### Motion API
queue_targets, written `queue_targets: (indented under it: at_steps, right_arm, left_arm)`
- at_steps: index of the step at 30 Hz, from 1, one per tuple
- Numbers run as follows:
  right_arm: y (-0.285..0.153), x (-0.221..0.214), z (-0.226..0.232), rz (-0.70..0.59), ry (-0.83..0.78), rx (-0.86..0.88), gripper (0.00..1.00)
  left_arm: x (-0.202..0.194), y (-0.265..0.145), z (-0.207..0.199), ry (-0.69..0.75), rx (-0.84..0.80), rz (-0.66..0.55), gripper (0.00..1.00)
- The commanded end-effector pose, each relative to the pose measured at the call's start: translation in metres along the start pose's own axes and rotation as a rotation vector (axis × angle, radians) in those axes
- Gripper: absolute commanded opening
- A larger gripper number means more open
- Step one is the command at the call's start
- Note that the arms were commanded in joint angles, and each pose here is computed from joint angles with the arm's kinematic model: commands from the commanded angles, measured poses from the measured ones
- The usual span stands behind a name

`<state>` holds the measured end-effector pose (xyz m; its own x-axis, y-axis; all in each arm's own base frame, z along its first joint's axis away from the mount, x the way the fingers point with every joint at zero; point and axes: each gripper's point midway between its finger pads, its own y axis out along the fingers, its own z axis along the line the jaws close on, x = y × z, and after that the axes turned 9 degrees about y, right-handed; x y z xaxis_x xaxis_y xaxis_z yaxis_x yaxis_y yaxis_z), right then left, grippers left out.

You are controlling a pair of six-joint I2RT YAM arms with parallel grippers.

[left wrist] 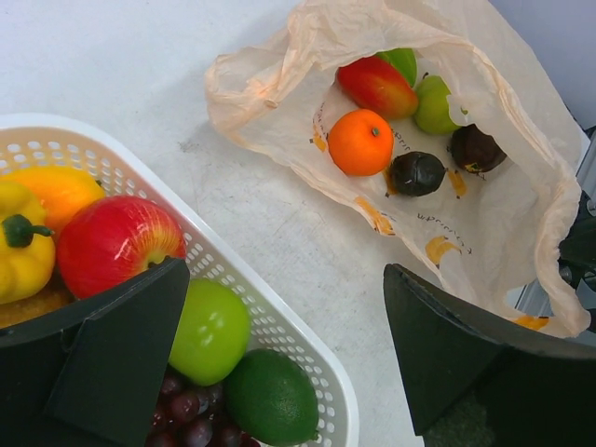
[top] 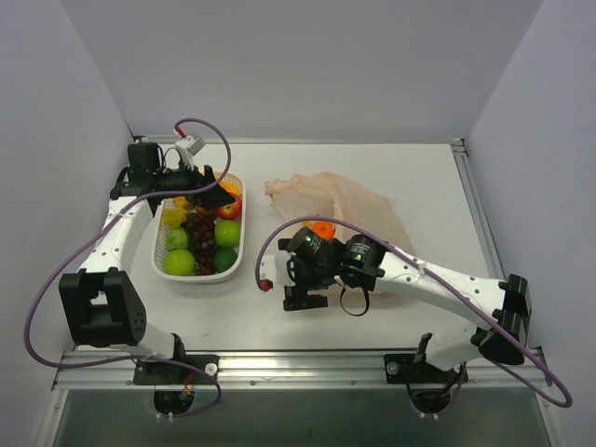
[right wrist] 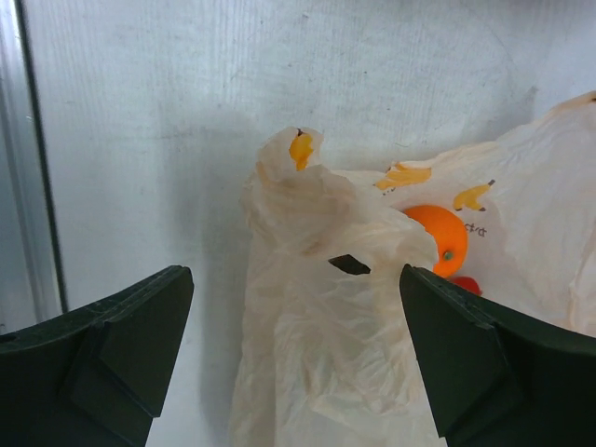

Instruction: Place the fake fruits into the plastic bag and tie a complex knot

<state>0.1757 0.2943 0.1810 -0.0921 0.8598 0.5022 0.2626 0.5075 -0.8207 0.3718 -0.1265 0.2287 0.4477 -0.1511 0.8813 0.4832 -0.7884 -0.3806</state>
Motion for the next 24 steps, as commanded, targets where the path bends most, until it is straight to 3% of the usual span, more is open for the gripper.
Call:
queue_targets:
  at_steps: [1,6,11,14,15,16,17,18,19,20,24]
  right_arm:
    - [0.009,0.003,-0.026,0.031,-0.128,-0.18,1.0]
    - [0.02,0.016,-0.035,-0.005,-0.176,-0.242,1.0]
    - [0.036,0.018,-0.025,-0.016,-0.254,-0.231,0.99]
    - [0.043,0.02,-0.019,-0.029,-0.261,-0.215,0.88]
    - [0.045,0.019,-0.017,-0.029,-0.258,-0.204,0.82]
    - [0.046,0.018,-0.016,-0.028,-0.261,-0.198,0.62]
    - [0.047,0.014,-0.015,-0.021,-0.263,-0.197,0.51]
    - [0.046,0.013,-0.015,-0.02,-0.259,-0.197,0.23]
    - [0.044,0.011,-0.015,-0.02,-0.252,-0.197,0.07]
    - [0.036,0.013,-0.017,-0.031,-0.242,-0.208,0.0]
    - [0.005,0.001,-0.01,-0.046,-0.158,-0.156,0.0]
  left_arm:
    - [0.017,-0.009,-0.005,0.055,-0.008,-0.056,0.98]
    - [0.016,-0.008,0.005,0.049,0.021,-0.061,0.98]
    - [0.023,0.004,0.046,0.074,0.219,-0.054,0.97]
    - [0.028,0.029,0.05,0.147,0.22,-0.022,0.98]
    - [0.029,0.037,0.05,0.162,0.208,-0.016,0.98]
    - [0.022,0.053,0.049,0.159,0.18,0.009,0.98]
    - [0.022,0.062,0.047,0.17,0.153,0.014,0.98]
    - [0.033,0.07,0.038,0.196,0.093,-0.002,0.97]
    - [0.022,0.083,0.042,0.19,0.069,0.028,0.98]
    - [0.02,0.095,0.035,0.212,0.041,0.038,0.97]
    - [0.022,0.121,0.036,0.255,-0.009,0.014,0.98]
